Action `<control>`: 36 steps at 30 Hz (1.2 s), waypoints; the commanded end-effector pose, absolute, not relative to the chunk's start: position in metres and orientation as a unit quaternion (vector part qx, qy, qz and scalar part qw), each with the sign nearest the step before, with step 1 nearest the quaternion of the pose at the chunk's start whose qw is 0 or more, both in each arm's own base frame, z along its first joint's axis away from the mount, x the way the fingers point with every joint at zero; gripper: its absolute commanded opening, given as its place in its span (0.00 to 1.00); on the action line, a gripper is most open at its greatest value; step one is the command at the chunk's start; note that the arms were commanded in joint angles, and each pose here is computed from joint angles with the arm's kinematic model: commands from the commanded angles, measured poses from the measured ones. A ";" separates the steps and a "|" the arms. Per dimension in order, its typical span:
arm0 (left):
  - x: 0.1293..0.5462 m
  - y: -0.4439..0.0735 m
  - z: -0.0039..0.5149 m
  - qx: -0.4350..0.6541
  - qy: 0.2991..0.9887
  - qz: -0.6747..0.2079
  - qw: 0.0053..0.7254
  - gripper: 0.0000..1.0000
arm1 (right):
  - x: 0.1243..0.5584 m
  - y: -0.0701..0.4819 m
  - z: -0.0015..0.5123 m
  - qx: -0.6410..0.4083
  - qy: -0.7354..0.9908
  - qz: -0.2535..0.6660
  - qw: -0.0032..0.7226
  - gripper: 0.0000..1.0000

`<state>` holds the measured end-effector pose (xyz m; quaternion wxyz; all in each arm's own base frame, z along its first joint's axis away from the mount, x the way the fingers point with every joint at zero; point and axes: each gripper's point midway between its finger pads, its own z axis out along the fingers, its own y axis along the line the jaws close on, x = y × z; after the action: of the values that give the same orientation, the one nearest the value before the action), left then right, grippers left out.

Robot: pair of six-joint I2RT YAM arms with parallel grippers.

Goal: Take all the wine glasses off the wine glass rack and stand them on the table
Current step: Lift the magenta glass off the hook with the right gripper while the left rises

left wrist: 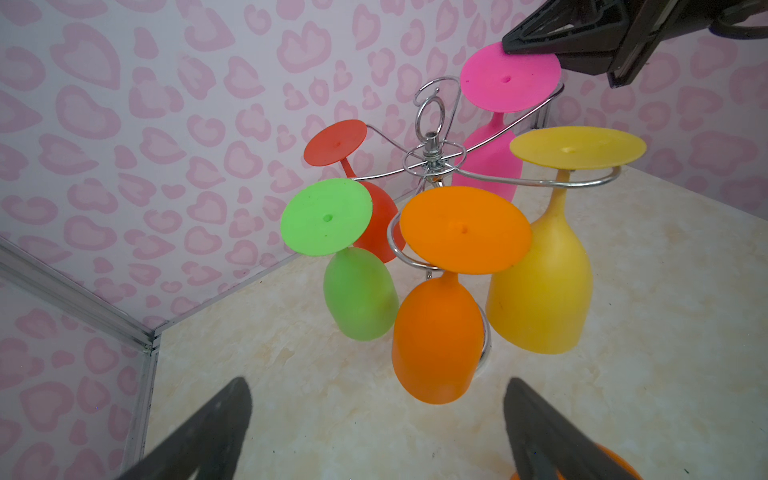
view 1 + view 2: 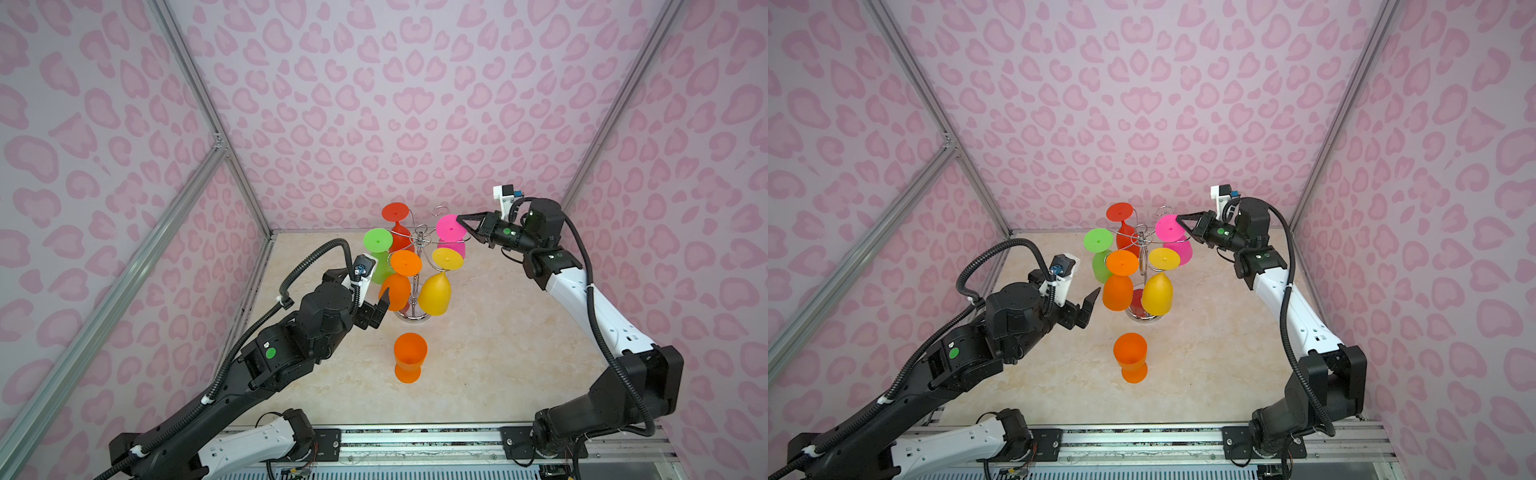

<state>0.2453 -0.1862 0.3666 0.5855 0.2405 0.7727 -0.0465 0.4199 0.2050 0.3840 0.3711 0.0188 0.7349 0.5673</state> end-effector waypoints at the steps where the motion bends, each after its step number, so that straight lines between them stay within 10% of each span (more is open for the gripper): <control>1: 0.245 -0.188 0.366 0.238 0.773 -0.055 0.586 0.96 | 0.427 0.204 0.395 0.006 0.725 0.566 0.393 0.00; 19: 0.244 -0.194 0.368 0.243 0.769 -0.072 0.587 0.96 | 0.442 0.145 0.418 0.046 0.702 0.551 0.449 0.00; 36: 0.266 -0.265 0.447 0.253 0.651 -0.422 0.578 0.98 | 0.338 0.108 0.542 0.004 0.583 0.543 0.605 0.00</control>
<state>0.2810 -0.2425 0.4054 0.5793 0.2308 0.7230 -0.2973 0.3529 0.1093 0.5150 0.5676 0.0219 0.6260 0.5343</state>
